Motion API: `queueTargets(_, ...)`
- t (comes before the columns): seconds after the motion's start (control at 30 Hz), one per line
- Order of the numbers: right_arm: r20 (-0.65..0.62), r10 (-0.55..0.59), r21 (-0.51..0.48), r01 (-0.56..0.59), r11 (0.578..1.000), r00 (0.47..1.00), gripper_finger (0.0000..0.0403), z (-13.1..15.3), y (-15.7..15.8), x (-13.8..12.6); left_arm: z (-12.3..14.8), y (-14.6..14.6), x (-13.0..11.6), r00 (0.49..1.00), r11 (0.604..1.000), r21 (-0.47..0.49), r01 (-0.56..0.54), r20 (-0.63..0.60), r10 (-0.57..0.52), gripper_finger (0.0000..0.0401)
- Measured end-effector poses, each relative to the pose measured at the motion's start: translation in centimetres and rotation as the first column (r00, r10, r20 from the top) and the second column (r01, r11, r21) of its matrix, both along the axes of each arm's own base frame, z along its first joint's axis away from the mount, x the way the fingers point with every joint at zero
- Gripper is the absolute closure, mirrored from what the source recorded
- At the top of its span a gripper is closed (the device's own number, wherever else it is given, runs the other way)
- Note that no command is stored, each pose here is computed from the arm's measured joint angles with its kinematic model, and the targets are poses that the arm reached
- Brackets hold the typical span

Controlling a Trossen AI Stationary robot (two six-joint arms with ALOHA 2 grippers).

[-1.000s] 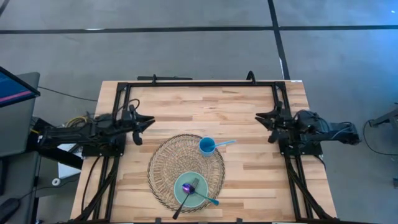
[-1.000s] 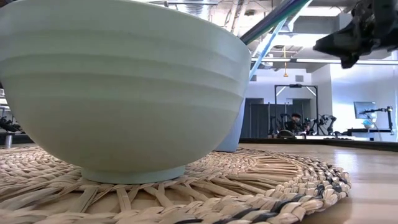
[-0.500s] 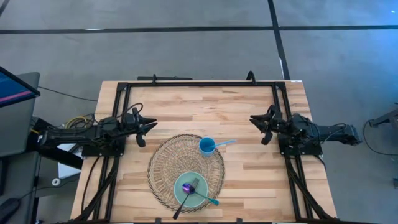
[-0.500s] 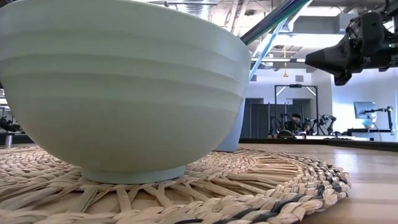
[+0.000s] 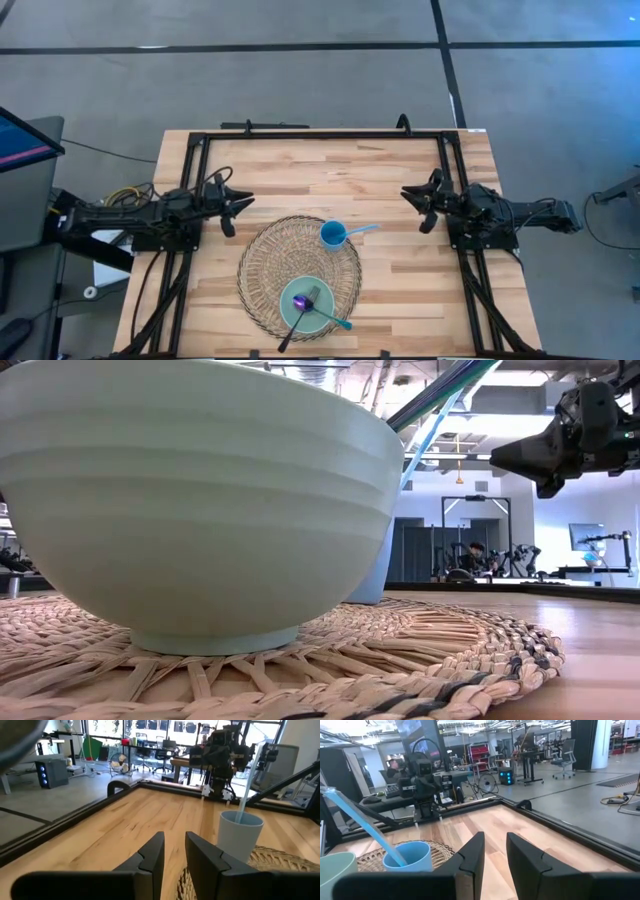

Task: Pick & Place Utensil
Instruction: Return to Home Position

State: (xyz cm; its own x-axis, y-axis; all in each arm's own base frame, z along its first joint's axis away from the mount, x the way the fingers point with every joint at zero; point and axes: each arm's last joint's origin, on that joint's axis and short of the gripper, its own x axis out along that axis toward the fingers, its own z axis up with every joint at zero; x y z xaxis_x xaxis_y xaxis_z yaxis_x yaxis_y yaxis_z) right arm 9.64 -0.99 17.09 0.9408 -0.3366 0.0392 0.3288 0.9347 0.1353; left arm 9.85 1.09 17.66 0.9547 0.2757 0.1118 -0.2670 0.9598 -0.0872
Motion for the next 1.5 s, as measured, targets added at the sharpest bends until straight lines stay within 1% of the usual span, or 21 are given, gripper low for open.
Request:
queueTargets(0.43,-0.001,0.0,0.002,0.0,1.0,1.0,0.0328,0.0,0.0,0.0,-0.8,0.0,0.7,0.995,1.0,-0.003,0.0,-0.096,0.0,0.0323)
queueTargets(1.07,-0.002,0.001,0.002,-0.001,1.0,1.0,0.0328,0.0,0.0,0.0,-1.9,0.1,1.4,0.975,1.0,-0.01,-0.001,-0.223,-0.001,0.0323)
queueTargets(1.17,-0.002,0.0,0.002,0.0,1.0,1.0,0.0328,0.0,0.0,0.0,-2.0,0.1,1.5,0.974,0.999,-0.041,-0.004,-0.227,-0.005,0.0323)
queueTargets(1.4,-0.002,0.0,0.002,0.0,1.0,1.0,0.0328,0.0,0.0,0.0,-2.0,0.1,1.6,0.983,0.984,-0.176,-0.016,-0.182,-0.017,0.0323)
queueTargets(1.5,-0.002,0.0,0.002,0.0,1.0,1.0,0.0328,0.0,0.0,0.0,-1.8,0.0,1.6,0.986,0.983,-0.182,-0.003,-0.164,-0.028,0.0323)
